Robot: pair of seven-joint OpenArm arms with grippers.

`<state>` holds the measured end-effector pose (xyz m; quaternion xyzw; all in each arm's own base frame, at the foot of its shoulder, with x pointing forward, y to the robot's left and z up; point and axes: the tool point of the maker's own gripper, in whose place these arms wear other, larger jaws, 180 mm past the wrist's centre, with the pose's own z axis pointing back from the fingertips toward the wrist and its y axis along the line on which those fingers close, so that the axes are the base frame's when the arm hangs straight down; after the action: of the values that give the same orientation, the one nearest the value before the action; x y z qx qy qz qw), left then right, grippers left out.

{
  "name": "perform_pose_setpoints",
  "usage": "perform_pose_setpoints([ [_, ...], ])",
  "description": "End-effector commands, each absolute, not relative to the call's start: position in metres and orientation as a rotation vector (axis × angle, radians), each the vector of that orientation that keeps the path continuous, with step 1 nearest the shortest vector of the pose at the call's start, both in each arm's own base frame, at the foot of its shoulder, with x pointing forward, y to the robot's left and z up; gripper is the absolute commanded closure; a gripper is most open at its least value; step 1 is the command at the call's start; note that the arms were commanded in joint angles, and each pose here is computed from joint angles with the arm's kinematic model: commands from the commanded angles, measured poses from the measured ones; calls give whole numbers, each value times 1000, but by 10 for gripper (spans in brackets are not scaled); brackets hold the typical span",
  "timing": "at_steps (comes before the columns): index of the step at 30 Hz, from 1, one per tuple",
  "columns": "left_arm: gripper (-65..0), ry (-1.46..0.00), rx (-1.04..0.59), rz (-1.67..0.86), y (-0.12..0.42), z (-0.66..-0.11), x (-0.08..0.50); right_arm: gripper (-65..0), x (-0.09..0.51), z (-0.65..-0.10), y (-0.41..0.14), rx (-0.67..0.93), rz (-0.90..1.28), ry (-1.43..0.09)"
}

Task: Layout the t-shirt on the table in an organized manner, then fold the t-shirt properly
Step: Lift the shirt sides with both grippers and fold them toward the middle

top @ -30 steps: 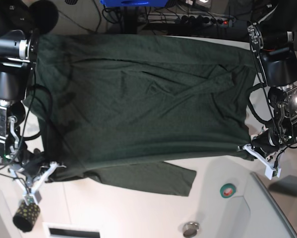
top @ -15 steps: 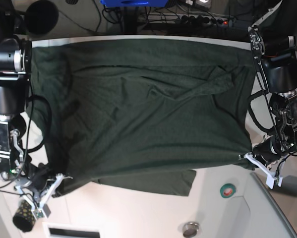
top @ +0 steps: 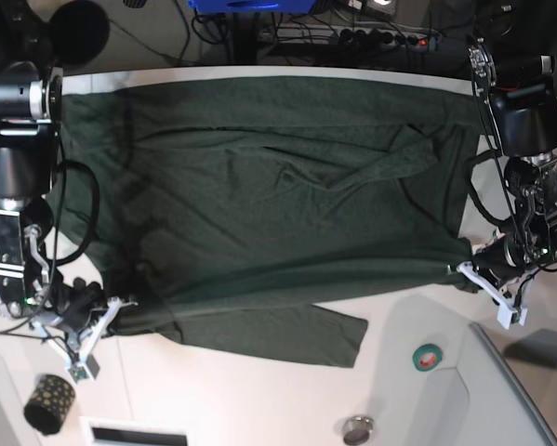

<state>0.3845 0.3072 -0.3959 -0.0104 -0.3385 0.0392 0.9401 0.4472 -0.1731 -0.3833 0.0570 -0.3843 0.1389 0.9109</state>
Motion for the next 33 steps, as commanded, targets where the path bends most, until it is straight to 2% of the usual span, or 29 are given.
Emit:
perform_pose_setpoints([
  [1, 0, -753, -7, 75, 315, -376, 397, -8, 463, -354, -177, 104, 291, -876],
  [8, 0, -662, -42, -9, 303, -398, 374, -8, 443, -370, -177, 92, 307, -809],
  [14, 0, -697, -12, -59, 299, -382, 371, -8, 426, -389, -177, 97, 303, -765],
  [21, 0, -665, 17, -104, 294, -375, 356, -8, 409, -369, -174, 56, 346, -787],
  [33, 0, -569, 12, -111, 293, -408, 315, -8, 325, -396, -198, 13, 287, -682],
])
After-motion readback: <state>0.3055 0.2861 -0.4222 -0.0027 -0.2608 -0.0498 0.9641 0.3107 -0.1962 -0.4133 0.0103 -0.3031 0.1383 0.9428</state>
